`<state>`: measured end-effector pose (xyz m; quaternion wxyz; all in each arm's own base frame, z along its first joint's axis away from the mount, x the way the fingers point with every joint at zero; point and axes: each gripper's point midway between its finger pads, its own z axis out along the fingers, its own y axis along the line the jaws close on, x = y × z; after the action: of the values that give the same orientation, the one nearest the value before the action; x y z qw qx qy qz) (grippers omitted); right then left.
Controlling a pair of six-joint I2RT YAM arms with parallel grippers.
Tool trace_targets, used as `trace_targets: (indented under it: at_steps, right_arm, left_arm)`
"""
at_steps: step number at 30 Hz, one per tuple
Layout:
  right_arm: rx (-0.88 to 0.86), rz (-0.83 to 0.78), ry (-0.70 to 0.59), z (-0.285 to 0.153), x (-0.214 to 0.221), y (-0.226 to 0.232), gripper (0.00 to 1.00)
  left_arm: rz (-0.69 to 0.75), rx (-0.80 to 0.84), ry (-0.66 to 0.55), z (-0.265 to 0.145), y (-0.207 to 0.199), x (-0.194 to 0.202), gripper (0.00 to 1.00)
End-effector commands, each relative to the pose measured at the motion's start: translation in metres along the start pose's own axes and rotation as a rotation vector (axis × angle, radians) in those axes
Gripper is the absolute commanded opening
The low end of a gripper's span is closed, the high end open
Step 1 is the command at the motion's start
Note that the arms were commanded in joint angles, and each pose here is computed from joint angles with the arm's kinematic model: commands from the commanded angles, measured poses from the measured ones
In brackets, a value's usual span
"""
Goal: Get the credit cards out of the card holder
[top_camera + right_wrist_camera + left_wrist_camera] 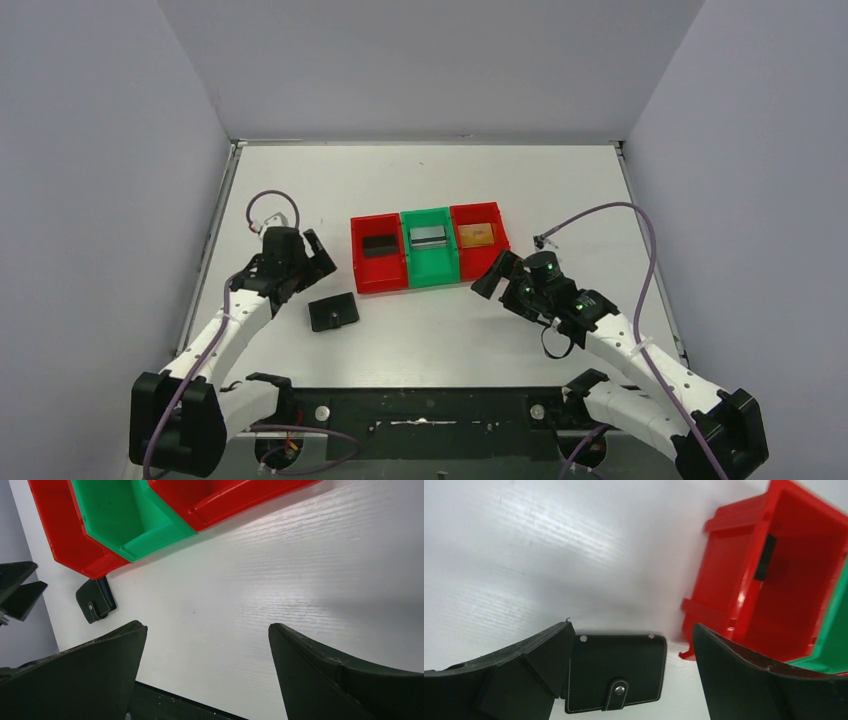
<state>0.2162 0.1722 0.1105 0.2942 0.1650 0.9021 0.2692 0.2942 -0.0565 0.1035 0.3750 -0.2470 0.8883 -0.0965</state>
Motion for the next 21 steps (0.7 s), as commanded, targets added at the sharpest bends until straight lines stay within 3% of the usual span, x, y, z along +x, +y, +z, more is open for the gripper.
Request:
trace_targets:
  at_steps: [1, 4, 8, 16, 21]
  right_arm:
    - [-0.01, 0.026, -0.053, -0.002, -0.009, 0.012, 0.98]
    - [0.015, 0.029, -0.062, -0.007, -0.009, 0.008, 0.98]
    - [0.02, 0.039, -0.087, -0.017, -0.012, 0.006, 0.98]
    - [0.038, 0.053, -0.132, -0.028, -0.02, 0.002, 0.98]
    - [0.063, 0.055, -0.146, -0.039, -0.027, 0.005, 0.98]
  left_arm:
    - [-0.058, -0.034, 0.077, 0.008, 0.014, 0.028, 0.87]
    - [-0.11, -0.096, 0.083, 0.011, 0.028, 0.038, 0.81]
    - [-0.146, -0.165, 0.061, 0.017, 0.042, 0.041, 0.8]
    - [-0.09, -0.268, 0.191, 0.027, 0.054, 0.066, 0.8]
    - [-0.052, -0.284, 0.208, 0.021, 0.048, 0.093, 0.78]
